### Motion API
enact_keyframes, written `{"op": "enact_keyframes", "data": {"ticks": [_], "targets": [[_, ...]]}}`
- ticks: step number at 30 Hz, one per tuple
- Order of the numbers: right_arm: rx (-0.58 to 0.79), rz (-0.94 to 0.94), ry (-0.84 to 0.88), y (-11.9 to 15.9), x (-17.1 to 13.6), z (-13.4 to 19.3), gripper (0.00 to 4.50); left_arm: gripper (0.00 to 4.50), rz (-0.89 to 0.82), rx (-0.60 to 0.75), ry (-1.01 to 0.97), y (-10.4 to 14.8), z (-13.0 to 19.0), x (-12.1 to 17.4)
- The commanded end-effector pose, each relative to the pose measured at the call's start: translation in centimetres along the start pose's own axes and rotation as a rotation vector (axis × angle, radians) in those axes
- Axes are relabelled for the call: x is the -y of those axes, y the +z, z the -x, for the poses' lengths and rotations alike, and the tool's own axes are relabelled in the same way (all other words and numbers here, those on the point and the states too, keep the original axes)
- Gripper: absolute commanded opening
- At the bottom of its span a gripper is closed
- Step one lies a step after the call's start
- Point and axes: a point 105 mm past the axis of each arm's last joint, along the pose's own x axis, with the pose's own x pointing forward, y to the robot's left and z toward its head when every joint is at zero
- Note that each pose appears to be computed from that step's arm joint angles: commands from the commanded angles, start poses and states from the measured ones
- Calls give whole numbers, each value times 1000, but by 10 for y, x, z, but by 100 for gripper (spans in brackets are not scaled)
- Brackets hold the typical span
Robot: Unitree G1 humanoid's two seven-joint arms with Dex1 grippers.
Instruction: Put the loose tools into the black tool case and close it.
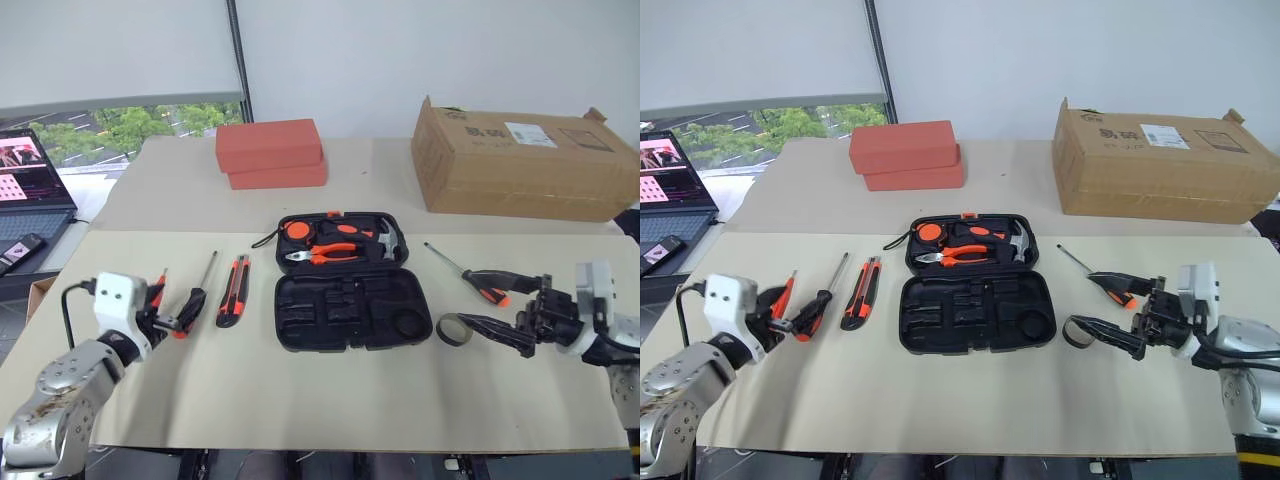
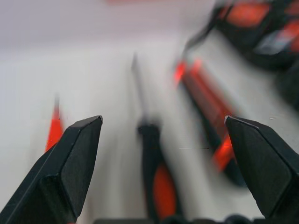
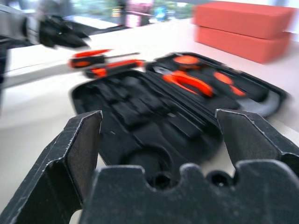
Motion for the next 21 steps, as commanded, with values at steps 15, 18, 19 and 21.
{"op": "enact_keyframes", "data": {"ticks": [15,18,19,21], "targets": [[79,60,67,21,-6,-9,450,191,11,-11,35,0,-20,4],[98,52,57,22,-6,-9,450,94,6,42,33,11,-20,4],[104,48,48,22,-6,-8,450,95,3,81,35,19,-20,3],[108,43,37,22,-5,-6,450,95,-8,179,31,41,-19,1]]}}
